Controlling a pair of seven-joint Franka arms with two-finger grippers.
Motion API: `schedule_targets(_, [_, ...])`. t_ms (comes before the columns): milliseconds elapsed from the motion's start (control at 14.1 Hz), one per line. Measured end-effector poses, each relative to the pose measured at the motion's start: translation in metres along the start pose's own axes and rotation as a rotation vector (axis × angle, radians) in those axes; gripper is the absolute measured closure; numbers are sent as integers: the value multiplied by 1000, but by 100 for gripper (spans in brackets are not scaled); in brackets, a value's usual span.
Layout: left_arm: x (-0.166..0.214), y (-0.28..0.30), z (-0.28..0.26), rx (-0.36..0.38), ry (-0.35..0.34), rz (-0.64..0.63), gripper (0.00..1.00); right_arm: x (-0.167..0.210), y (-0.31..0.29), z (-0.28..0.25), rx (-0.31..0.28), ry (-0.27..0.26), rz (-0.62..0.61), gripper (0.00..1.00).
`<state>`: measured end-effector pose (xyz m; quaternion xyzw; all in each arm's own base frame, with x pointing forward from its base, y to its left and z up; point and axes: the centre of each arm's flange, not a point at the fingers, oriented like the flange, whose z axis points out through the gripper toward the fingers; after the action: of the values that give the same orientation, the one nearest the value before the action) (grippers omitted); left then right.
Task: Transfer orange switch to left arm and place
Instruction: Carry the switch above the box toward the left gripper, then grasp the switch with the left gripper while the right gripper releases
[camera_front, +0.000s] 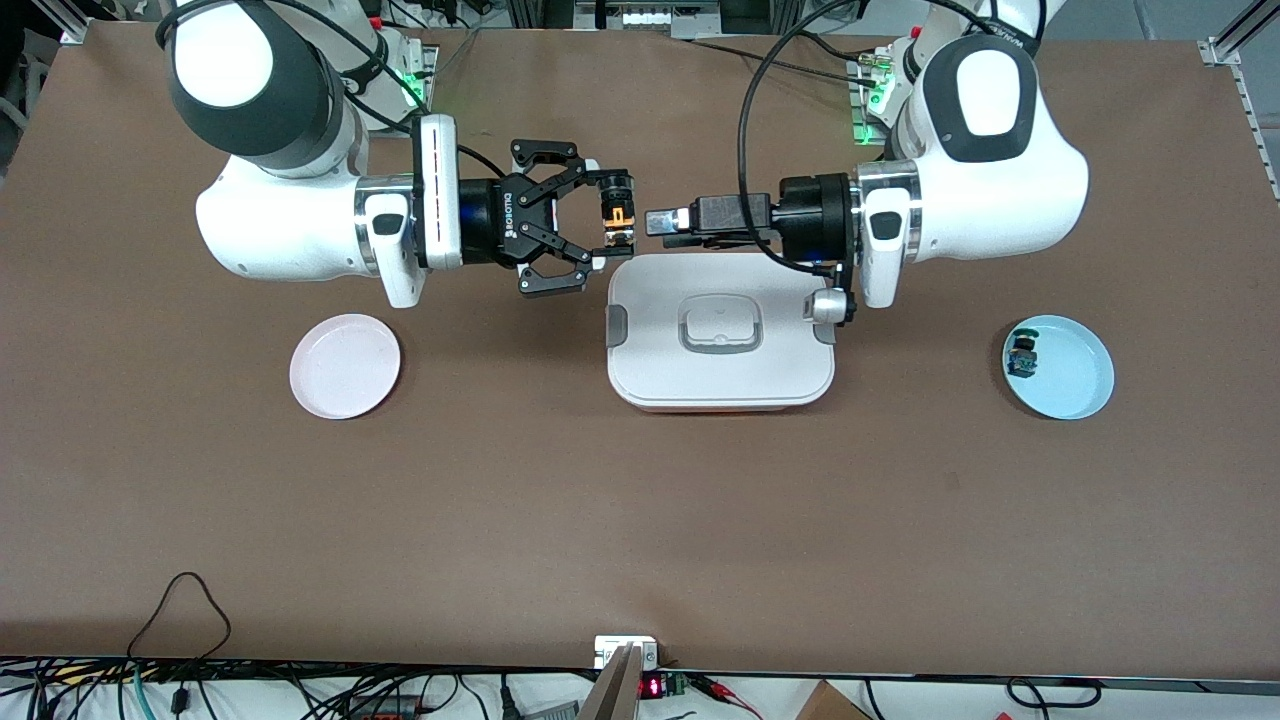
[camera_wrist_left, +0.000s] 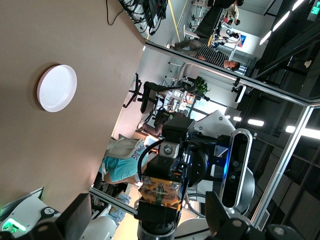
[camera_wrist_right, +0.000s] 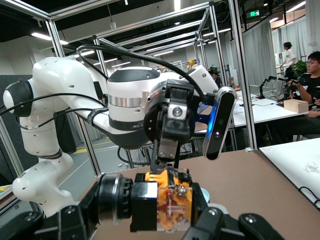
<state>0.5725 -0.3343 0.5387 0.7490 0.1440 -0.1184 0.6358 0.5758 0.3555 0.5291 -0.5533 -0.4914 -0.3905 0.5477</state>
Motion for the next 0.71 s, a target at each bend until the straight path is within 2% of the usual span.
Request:
schedule_targets(213, [-1, -2, 4, 2, -5, 13, 3, -1, -2, 7, 0, -5, 0, 28])
schedule_targets(355, [-3, -2, 8, -1, -12, 23, 17, -1, -4, 12, -3, -8, -1, 28])
schedule_targets(427, [-4, -3, 11, -12, -18, 34, 19, -2, -4, 14, -9, -10, -2, 28])
schedule_targets(498, [-4, -3, 13, -18, -22, 47, 28, -2, -5, 16, -10, -11, -2, 28])
schedule_targets(640, [-4, -3, 13, -23, -22, 68, 54, -2, -5, 17, -11, -10, 1, 28])
schedule_targets(711, [-4, -2, 12, -24, -21, 86, 56, -2, -5, 17, -11, -6, 7, 28])
